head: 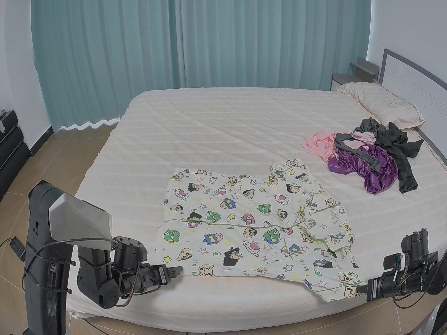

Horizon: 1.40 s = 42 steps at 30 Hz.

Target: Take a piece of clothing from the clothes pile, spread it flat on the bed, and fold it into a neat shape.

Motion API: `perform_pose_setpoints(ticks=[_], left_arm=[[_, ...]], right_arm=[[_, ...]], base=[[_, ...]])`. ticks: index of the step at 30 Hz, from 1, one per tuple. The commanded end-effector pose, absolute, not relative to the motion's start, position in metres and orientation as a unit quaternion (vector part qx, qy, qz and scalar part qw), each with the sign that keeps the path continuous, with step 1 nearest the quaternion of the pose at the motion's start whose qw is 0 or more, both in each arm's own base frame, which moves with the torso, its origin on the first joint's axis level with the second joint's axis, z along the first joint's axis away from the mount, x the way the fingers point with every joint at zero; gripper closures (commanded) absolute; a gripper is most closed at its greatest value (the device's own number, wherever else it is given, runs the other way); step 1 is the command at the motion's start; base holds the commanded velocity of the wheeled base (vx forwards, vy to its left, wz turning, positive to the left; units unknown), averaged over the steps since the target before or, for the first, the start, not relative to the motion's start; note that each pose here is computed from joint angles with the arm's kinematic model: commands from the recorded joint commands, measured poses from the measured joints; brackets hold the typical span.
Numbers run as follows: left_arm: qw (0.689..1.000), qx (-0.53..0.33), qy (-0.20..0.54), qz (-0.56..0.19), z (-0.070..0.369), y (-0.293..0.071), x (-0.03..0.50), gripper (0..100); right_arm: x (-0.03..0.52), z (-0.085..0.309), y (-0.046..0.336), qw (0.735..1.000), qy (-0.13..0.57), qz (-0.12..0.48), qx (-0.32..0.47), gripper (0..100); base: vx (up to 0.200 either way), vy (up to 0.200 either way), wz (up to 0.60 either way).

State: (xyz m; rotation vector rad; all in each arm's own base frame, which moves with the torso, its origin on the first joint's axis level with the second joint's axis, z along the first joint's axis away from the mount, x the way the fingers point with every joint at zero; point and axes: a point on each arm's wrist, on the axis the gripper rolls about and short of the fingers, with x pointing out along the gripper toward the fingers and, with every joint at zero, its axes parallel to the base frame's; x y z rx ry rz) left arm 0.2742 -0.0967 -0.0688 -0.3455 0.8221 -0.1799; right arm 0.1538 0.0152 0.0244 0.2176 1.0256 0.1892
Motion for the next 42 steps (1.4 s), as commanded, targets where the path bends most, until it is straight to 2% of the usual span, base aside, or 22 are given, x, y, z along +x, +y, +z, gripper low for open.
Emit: perform_pose_setpoints(ticks=[1, 3, 4, 21, 32, 42], left_arm=[[0.899, -0.163, 0.397, -0.094, -0.069, -0.104, 0.278, 0], [0.897, -0.161, 0.402, -0.092, -0.07, -0.104, 0.279, 0], [0.895, -0.159, 0.407, -0.089, -0.071, -0.104, 0.279, 100], [0.9, -0.186, 0.393, -0.024, -0.061, -0.1, 0.274, 100], [0.894, -0.167, 0.416, 0.003, -0.054, -0.089, 0.246, 100], [0.884, -0.15, 0.443, -0.001, -0.049, -0.087, 0.221, 100]], right_arm=[[0.149, 0.023, 0.015, 0.857, 0.496, 0.089, 0.104, 100], [0.149, 0.022, 0.015, 0.857, 0.497, 0.09, 0.104, 100], [0.149, 0.022, 0.015, 0.857, 0.497, 0.089, 0.104, 100], [0.148, 0.022, 0.015, 0.854, 0.502, 0.09, 0.101, 100], [0.136, 0.024, 0.014, 0.841, 0.526, 0.101, 0.078, 100], [0.127, 0.023, 0.013, 0.825, 0.551, 0.11, 0.059, 100]], base=[[0.0, 0.0, 0.0], [0.0, 0.0, 0.0], [0.0, 0.0, 0.0], [0.0, 0.0, 0.0], [0.0, 0.0, 0.0], [0.0, 0.0, 0.0]])
